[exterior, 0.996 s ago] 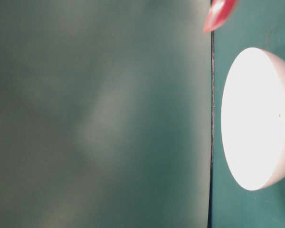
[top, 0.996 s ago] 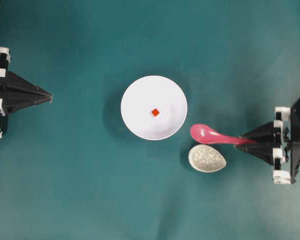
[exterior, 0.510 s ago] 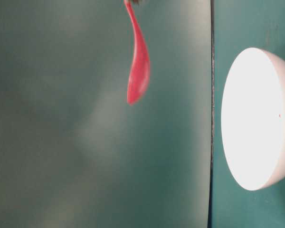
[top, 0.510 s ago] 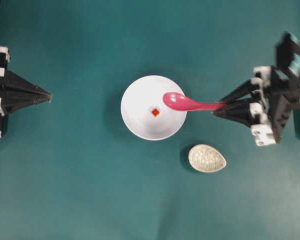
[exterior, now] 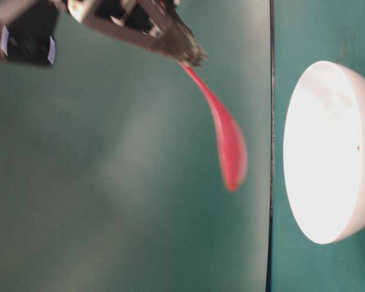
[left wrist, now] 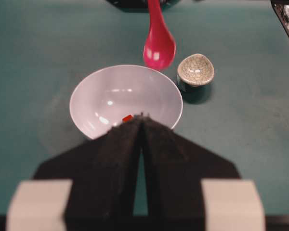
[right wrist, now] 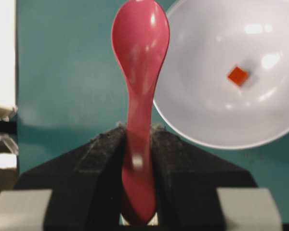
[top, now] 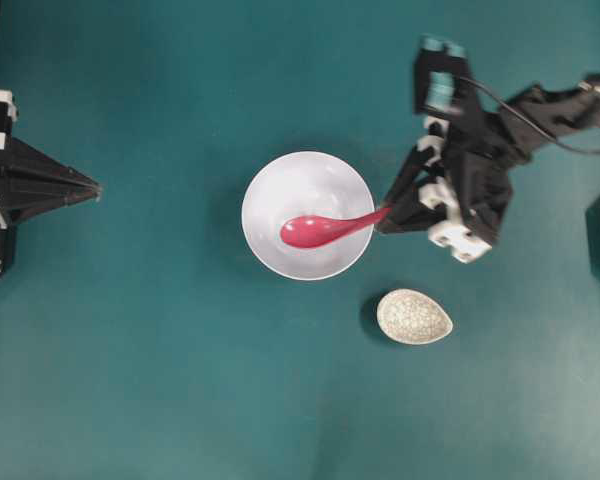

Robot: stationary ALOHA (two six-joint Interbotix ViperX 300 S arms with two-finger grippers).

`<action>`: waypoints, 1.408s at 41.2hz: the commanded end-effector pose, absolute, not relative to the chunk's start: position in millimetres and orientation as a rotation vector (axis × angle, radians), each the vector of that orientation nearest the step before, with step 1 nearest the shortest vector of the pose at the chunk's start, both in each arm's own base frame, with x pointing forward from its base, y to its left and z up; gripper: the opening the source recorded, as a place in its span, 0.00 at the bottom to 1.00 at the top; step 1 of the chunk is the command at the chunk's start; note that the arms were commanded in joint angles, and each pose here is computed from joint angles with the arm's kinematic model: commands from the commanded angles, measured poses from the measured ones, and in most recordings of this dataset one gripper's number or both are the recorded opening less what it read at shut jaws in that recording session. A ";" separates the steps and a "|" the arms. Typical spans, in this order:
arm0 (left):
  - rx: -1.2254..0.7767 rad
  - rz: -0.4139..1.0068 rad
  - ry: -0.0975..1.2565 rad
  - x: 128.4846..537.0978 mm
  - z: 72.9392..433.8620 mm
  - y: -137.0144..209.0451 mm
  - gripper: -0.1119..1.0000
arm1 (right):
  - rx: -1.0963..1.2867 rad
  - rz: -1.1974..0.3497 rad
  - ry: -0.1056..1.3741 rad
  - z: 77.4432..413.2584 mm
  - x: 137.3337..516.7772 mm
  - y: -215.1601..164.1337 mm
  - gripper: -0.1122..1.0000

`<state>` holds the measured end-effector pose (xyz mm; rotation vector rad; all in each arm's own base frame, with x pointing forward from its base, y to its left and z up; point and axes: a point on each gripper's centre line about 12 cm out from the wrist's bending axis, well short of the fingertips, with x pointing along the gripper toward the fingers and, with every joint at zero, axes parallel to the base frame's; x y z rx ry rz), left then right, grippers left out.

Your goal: Grip the spoon and scoop the red block from the bowl with right arm.

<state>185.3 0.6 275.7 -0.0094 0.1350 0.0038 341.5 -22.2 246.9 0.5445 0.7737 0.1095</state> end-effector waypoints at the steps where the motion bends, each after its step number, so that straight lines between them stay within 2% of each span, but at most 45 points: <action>1: -0.008 0.005 0.097 186.3 289.5 0.9 0.10 | 0.537 0.114 0.810 256.5 352.5 -26.1 0.30; 17: 0.007 0.004 0.094 185.3 290.8 0.9 0.10 | 0.554 -0.091 1.192 254.2 371.6 -39.7 0.30; 23: 0.009 0.004 0.095 185.2 290.1 0.9 0.10 | 0.501 -0.093 1.275 250.7 376.8 -33.7 0.30; 49: 0.011 0.020 0.095 185.2 290.1 3.7 0.10 | 0.478 -0.097 1.357 220.4 390.4 -30.9 0.30; 58: 0.014 0.033 0.095 185.1 290.1 6.3 0.10 | 0.471 -0.103 1.325 216.0 405.5 -34.2 0.30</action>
